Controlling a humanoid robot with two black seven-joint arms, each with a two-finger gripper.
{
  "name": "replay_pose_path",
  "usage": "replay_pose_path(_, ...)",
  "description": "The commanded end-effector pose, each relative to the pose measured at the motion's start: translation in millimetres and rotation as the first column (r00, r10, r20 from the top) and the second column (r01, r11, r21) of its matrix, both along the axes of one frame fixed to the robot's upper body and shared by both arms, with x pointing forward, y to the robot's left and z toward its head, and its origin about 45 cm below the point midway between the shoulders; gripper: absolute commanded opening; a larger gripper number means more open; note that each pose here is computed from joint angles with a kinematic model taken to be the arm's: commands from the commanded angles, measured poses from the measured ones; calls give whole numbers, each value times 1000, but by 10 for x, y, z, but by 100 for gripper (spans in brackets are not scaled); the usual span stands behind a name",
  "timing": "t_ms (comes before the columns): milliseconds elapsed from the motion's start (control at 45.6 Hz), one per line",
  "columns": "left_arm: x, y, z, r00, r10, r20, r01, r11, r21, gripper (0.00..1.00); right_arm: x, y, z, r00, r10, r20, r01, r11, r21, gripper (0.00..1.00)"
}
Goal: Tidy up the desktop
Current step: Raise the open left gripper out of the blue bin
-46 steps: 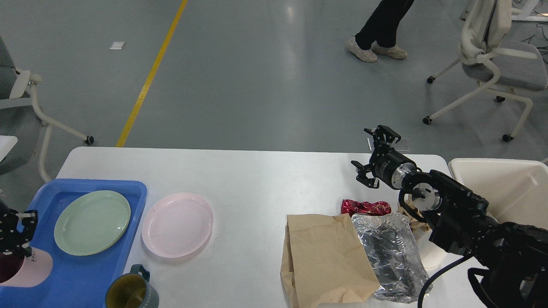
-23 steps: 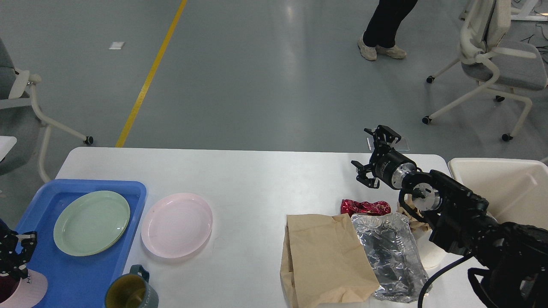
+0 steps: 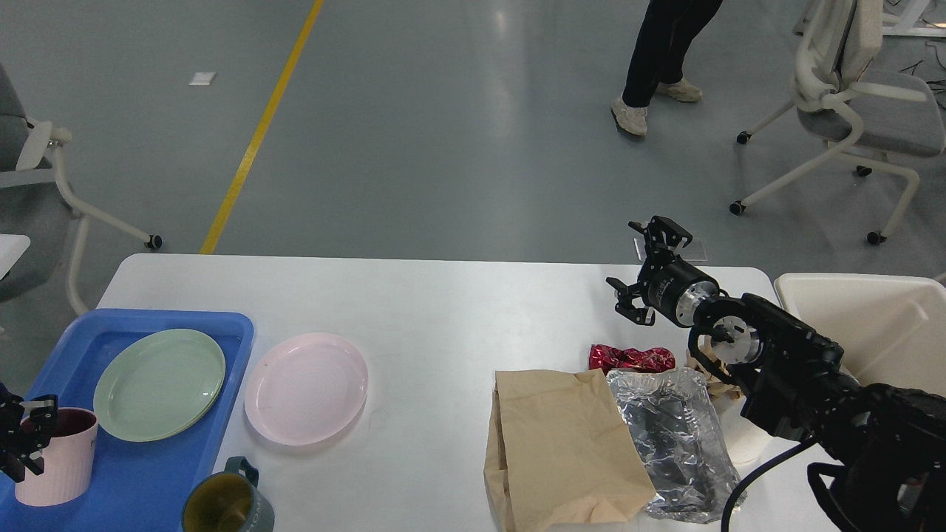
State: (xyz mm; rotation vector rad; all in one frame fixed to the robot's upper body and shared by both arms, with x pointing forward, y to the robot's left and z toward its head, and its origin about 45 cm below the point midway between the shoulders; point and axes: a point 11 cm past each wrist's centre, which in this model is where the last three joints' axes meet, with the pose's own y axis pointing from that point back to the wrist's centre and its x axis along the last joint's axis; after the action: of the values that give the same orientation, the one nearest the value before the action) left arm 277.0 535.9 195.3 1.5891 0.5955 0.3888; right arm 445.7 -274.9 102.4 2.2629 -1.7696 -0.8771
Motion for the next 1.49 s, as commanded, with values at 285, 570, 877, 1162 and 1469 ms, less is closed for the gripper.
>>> replay_pose_path(285, 22, -18, 5, 1000, -1, 9, 1, 1000, -8, 50, 2, 0, 3, 1000, -1, 1, 1, 1000, 1, 100)
replay_pose_path(570, 191, -98, 146, 998, -9, 64, 11, 1000, -25, 59, 2, 0, 3, 1000, -1, 1, 1, 1000, 1, 100)
replay_pose_path(877, 789, -531, 1150, 961, -85, 264, 99, 994, -38, 94, 2, 0, 3, 1000, -1, 1, 1, 1000, 1, 100)
replay_pose_path(1162, 948, -1256, 1508, 936, -235, 261, 258, 964, -58, 94, 1, 0, 1, 1000, 0, 0, 0, 1000, 0, 100)
replay_pose_path(1469, 708, -2277, 1038, 892, -449, 44, 450, 880, -150, 94, -3, -2, -4, 1000, -1, -1, 1, 1000, 1, 100)
